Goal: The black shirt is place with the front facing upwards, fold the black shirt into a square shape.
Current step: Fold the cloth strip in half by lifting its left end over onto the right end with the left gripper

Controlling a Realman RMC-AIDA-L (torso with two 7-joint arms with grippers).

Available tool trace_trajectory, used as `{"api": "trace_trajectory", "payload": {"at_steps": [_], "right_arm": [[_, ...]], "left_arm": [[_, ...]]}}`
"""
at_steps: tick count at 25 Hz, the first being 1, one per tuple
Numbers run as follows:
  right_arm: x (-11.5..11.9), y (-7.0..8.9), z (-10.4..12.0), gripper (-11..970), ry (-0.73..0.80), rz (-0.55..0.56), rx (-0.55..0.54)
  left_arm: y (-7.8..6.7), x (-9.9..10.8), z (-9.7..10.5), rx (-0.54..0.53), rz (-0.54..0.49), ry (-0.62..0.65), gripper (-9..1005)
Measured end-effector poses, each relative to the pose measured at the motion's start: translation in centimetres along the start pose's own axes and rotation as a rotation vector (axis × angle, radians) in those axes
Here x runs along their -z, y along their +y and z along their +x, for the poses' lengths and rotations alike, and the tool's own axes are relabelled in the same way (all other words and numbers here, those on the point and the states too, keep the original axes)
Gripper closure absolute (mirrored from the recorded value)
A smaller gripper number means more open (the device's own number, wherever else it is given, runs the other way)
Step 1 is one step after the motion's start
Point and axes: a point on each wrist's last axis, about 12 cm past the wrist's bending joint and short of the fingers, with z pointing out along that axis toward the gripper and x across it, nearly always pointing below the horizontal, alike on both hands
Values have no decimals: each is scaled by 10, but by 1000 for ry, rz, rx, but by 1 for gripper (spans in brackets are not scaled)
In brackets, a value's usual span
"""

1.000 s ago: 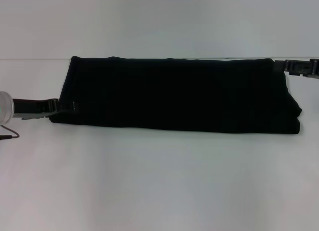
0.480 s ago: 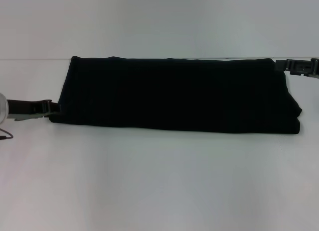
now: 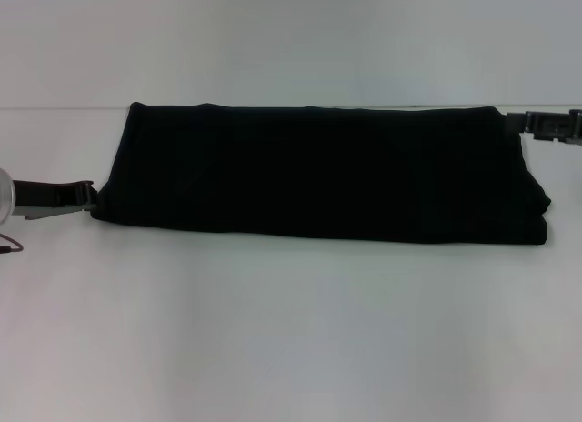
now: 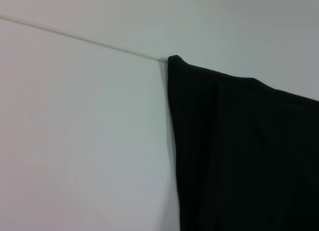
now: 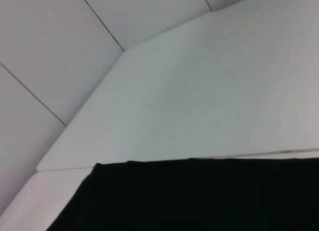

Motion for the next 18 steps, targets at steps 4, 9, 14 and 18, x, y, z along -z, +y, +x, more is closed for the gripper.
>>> {"api": "trace_trajectory", "payload": {"at_steps": [4,9,14,18], "right_arm": [[-4,-8,1,154,83,112,-36],[-12,-12,6,154,173,214,-34],[-17,-14,16,155,217,222,-47],[-15,-18,23,156,228,230,-66]], "left_arm": [[-1,0,0,-1,3,2,921],[-2,0,1,-3,10,8,983],[-5,-1,1,-10,21,15,990],[-4,0,-1,-11,20,14,988]]}}
